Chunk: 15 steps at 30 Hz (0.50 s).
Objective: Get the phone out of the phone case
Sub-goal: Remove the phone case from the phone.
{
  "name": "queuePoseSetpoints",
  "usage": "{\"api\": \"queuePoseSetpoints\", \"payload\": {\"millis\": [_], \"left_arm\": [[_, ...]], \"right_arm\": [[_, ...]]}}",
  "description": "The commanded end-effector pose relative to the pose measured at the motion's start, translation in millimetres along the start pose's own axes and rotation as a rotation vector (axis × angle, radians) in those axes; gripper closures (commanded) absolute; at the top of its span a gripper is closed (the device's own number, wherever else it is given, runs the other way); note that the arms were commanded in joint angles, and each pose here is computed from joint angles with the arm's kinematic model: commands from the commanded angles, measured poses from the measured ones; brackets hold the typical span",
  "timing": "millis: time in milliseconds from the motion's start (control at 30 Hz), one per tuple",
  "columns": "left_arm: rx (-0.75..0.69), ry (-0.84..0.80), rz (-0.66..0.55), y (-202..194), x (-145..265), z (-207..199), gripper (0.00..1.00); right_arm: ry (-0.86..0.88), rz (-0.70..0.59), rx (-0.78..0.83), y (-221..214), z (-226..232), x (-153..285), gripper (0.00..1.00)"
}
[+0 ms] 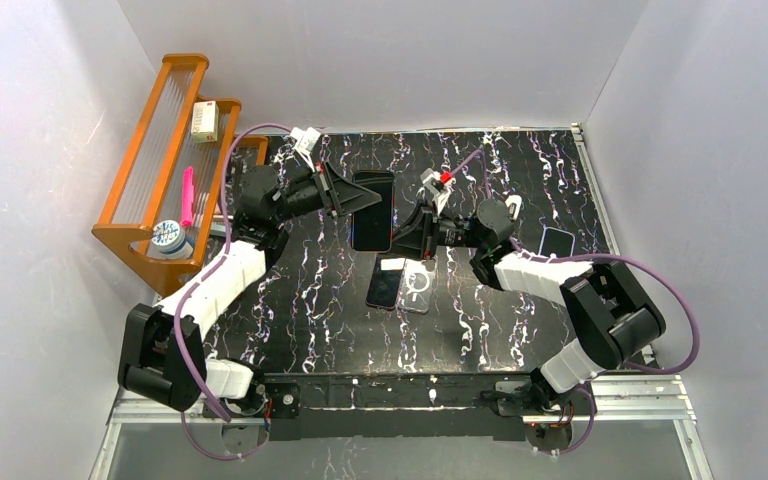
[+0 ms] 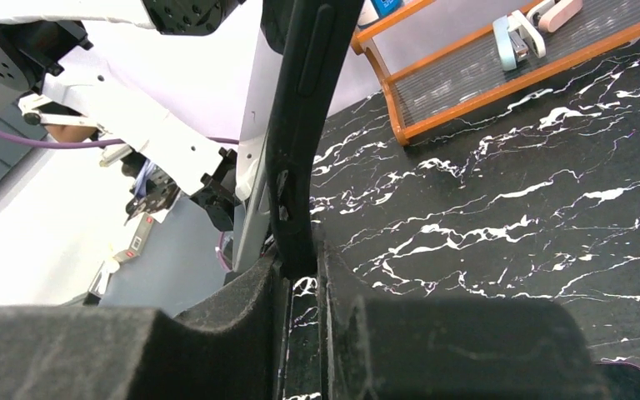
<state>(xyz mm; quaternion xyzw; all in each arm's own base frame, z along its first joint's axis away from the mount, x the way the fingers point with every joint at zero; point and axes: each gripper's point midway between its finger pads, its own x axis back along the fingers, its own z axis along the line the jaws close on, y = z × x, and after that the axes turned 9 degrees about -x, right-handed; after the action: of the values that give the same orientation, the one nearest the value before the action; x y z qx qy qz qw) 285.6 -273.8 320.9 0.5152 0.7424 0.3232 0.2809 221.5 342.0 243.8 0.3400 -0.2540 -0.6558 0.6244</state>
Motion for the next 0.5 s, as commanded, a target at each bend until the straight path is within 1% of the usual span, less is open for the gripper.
{"api": "queuePoseSetpoints", "payload": {"millis": [0,200,467], "left_arm": [[0.1,-0.117,0.146,-42,-2,-37,1.0],[0.133,-0.091,0.156,-53,-8,-27,1.0],[0.181,-0.071,0.208,-82,-21,-15,1.0]], "right_arm": [[-0.005,-0.285,0.163,71,18,-2,0.73],[0.022,-0.302,0.154,74,25,-1,0.67],[0.019,-0.347,0.129,79,27,3,0.64]]}}
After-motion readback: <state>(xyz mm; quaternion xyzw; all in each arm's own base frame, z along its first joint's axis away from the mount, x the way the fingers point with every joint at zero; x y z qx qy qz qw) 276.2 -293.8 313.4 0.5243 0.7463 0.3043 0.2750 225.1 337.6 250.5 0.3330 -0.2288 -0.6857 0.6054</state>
